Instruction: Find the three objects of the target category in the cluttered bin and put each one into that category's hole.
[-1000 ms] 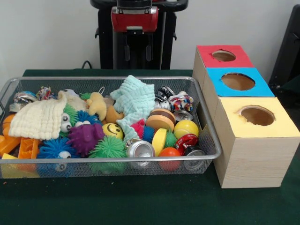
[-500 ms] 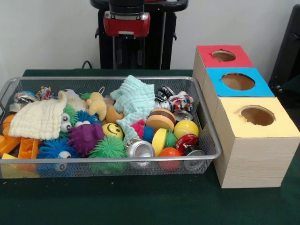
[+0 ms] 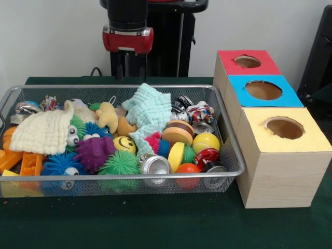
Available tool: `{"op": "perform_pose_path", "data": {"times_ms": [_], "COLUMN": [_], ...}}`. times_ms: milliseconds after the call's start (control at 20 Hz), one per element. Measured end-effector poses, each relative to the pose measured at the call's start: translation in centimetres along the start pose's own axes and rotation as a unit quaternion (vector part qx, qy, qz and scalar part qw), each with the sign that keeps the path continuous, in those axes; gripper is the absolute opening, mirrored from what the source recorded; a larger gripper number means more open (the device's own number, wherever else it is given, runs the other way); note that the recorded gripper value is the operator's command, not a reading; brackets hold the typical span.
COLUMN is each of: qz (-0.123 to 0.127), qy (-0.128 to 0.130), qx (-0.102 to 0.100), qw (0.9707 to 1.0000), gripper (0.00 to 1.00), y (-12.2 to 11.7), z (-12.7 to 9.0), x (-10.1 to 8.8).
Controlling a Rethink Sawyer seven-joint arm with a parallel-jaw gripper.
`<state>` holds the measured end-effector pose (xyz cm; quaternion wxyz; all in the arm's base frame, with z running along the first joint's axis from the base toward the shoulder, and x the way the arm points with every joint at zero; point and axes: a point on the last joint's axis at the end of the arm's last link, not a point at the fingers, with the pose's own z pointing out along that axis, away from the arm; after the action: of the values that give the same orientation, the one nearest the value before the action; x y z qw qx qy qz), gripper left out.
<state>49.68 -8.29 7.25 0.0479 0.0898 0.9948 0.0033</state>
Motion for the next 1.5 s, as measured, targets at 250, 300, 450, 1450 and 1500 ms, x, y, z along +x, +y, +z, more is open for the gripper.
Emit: {"op": "perform_pose_path", "data": {"times_ms": [250, 300, 450, 1450, 1500], "qz": [0.011, 0.012, 0.011, -0.003, -0.002], "qy": [-0.001, -0.003, -0.005, -0.007, -0.006], "qx": [0.002, 0.002, 0.003, 0.025, 0.026], "qw": [0.9999, 0.9999, 0.9999, 0.9997, 0.9996], "gripper": [1.0, 1.0, 1.0, 1.0, 1.0], "y": [-1.0, -1.1, -1.5, -4.7, -4.9], "z": [1.4, 1.6, 2.3, 7.0, 7.1], "x": [-0.4, -0.4, -0.3, 2.2, 2.3]}}
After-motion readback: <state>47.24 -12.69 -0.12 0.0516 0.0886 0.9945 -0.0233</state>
